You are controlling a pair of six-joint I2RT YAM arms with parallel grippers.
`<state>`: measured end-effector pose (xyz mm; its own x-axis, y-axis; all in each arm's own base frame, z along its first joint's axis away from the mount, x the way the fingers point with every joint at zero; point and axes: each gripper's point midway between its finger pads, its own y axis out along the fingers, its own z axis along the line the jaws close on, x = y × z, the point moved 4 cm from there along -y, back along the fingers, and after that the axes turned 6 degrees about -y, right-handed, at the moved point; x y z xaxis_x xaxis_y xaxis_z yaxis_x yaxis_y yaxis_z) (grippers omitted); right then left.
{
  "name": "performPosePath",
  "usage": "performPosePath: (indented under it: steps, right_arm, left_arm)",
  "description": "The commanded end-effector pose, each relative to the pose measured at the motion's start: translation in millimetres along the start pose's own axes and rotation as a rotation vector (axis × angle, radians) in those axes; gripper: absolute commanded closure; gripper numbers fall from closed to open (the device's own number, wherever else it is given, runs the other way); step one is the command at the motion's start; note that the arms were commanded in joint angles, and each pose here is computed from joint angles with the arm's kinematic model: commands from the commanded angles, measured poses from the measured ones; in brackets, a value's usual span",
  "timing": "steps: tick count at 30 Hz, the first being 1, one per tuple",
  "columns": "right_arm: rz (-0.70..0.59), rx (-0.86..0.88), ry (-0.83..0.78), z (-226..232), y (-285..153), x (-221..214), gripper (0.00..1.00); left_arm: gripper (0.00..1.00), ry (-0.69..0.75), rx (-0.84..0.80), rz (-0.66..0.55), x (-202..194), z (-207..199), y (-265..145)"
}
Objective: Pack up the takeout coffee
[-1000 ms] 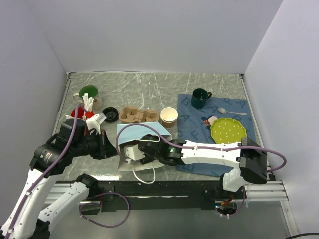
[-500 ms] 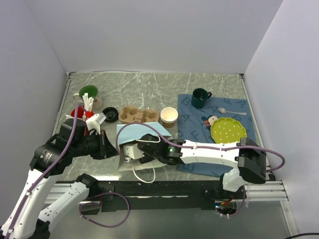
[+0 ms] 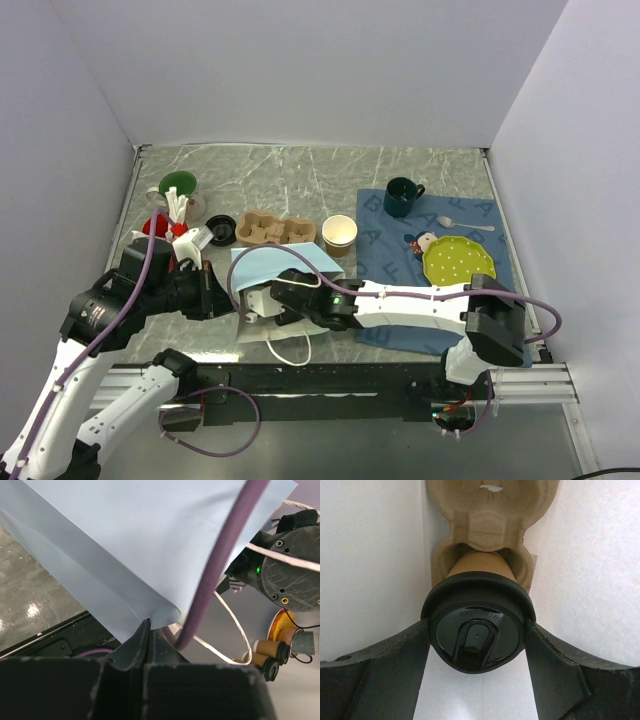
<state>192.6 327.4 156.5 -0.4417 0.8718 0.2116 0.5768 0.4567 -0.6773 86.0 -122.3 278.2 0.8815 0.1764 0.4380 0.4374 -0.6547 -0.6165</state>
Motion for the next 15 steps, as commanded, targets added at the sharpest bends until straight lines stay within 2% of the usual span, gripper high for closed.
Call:
performPosePath:
  steps: [1, 10, 11, 15]
  right_arm:
    - [0.014, -0.033, 0.069, -6.9, 10.0, 2.8, 0.36]
    - [0.001, -0.042, 0.113, -16.4, -1.0, 3.9, 0.13]
    - [0.000, -0.042, 0.117, -17.0, -2.7, 3.7, 0.00]
    - [0.008, -0.035, 0.118, -18.1, -8.5, 0.7, 0.00]
  left_arm:
    - [0.99, -0.019, -0.052, 0.013, -0.9, -9.6, -2.5]
    - [0.99, -0.010, -0.045, 0.008, 3.7, -11.3, -2.9]
    - [0.99, -0.009, -0.042, 0.007, 3.9, -11.1, -3.2]
    - [0.99, -0.006, -0.038, 0.004, 5.9, -12.0, -3.8]
